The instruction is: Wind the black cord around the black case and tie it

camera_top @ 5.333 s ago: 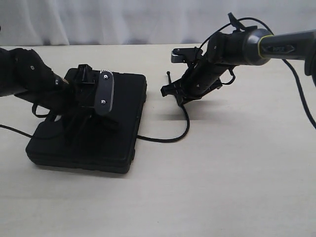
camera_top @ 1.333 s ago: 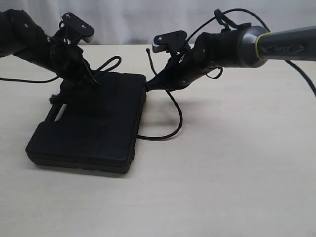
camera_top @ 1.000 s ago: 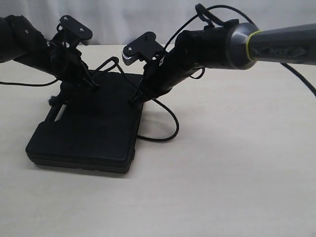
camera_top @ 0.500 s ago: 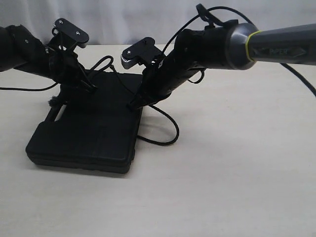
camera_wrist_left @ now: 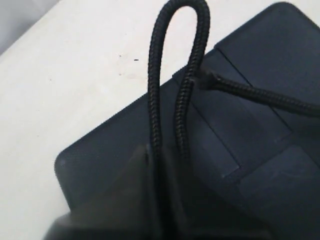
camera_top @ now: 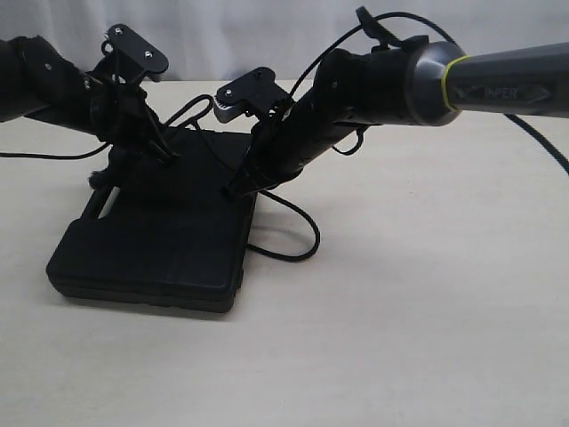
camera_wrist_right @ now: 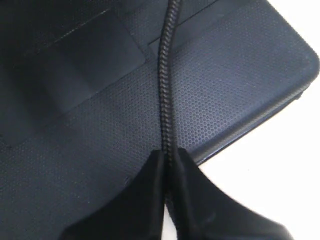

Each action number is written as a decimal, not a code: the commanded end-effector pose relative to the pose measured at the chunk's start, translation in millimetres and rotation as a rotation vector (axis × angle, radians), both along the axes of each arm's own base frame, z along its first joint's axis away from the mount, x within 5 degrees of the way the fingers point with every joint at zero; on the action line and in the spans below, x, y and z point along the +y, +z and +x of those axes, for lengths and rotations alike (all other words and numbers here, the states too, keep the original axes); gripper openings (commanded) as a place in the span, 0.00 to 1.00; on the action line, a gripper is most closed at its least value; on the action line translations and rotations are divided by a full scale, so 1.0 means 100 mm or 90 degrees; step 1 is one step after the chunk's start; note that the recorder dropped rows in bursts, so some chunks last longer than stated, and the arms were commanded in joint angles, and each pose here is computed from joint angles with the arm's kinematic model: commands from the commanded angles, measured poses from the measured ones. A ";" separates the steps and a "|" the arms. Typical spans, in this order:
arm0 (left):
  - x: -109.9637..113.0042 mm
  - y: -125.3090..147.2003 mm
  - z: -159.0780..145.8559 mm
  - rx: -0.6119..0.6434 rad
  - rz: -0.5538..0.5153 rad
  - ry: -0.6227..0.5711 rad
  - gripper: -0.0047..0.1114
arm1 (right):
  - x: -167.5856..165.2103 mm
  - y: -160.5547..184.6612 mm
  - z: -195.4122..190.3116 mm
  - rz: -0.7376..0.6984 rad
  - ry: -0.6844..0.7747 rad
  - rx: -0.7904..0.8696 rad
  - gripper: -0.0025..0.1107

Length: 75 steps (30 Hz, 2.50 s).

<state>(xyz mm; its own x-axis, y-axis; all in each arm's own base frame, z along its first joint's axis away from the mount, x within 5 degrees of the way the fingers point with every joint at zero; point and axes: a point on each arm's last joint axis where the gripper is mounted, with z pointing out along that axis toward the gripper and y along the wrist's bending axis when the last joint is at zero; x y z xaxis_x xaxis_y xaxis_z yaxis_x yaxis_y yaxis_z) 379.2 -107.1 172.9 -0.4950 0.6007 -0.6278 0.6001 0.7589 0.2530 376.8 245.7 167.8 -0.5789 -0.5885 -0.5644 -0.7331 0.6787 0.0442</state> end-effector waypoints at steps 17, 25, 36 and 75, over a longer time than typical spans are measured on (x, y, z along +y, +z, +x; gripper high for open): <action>-0.02 -0.07 -0.25 -0.163 0.065 0.028 0.04 | -0.03 0.00 -0.07 -0.010 -0.001 0.050 0.06; 0.10 -0.16 -0.35 -0.234 0.172 -0.002 0.04 | 0.02 0.12 -0.06 -0.003 0.013 0.072 0.06; 0.09 -0.21 -0.38 -0.210 0.181 -0.023 0.04 | 0.11 0.31 -0.08 0.096 0.005 0.077 0.06; -0.21 -0.17 -0.48 -0.244 0.205 -0.067 0.04 | 0.07 0.34 -0.01 0.108 -0.108 0.077 0.06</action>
<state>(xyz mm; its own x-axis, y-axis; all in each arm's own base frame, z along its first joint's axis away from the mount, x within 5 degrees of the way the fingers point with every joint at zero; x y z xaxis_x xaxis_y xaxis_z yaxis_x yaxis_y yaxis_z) 332.8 -126.2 152.1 -0.2023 0.8292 -0.5211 0.4955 0.5456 0.6759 376.3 252.8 196.4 -0.7406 -0.3700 -0.5608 -0.5783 0.7760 0.2517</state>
